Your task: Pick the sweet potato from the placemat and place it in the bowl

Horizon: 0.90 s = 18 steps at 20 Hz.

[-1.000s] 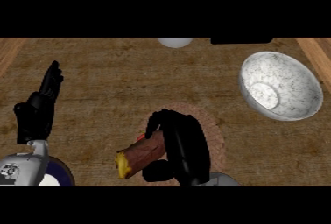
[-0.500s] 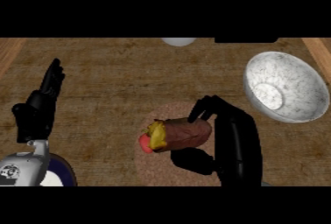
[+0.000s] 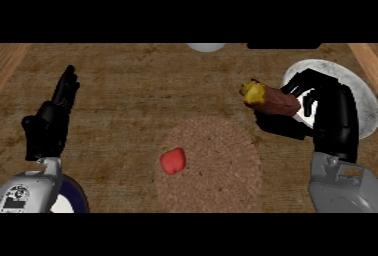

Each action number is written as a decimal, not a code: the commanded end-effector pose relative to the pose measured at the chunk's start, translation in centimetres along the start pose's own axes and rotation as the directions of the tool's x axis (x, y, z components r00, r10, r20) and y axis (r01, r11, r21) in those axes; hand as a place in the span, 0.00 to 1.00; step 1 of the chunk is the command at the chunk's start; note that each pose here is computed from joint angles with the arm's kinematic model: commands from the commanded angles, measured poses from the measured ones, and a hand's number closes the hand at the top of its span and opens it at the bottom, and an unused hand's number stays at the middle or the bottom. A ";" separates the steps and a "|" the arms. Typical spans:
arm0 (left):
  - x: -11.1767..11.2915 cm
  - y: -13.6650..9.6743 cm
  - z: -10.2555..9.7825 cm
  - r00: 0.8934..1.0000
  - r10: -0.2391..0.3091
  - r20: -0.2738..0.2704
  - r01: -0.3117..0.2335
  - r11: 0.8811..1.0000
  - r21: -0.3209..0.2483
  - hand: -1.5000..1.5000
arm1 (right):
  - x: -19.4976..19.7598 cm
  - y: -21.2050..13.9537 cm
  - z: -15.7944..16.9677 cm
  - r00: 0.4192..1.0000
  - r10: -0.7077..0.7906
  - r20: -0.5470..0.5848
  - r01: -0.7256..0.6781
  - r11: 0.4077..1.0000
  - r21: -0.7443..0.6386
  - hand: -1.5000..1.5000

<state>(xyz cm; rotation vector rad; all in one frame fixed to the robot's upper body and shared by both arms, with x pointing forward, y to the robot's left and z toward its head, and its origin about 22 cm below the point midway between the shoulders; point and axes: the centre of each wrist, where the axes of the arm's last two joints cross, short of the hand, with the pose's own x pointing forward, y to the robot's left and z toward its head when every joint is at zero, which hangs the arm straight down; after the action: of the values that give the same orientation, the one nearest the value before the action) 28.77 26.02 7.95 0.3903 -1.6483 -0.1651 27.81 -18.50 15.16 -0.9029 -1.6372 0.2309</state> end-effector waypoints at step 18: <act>0.2 -0.2 -0.6 1.000 0.002 0.024 -0.001 0.999 -0.039 0.50 | -17.6 -1.5 -12.8 0.957 0.233 -0.171 -0.258 0.956 -0.139 1.00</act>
<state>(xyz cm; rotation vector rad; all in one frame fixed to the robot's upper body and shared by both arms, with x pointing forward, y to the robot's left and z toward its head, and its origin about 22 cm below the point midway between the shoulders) 28.92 25.79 7.52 0.3730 -1.6615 -0.1850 37.41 -34.16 7.48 -1.2988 -1.4386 0.2884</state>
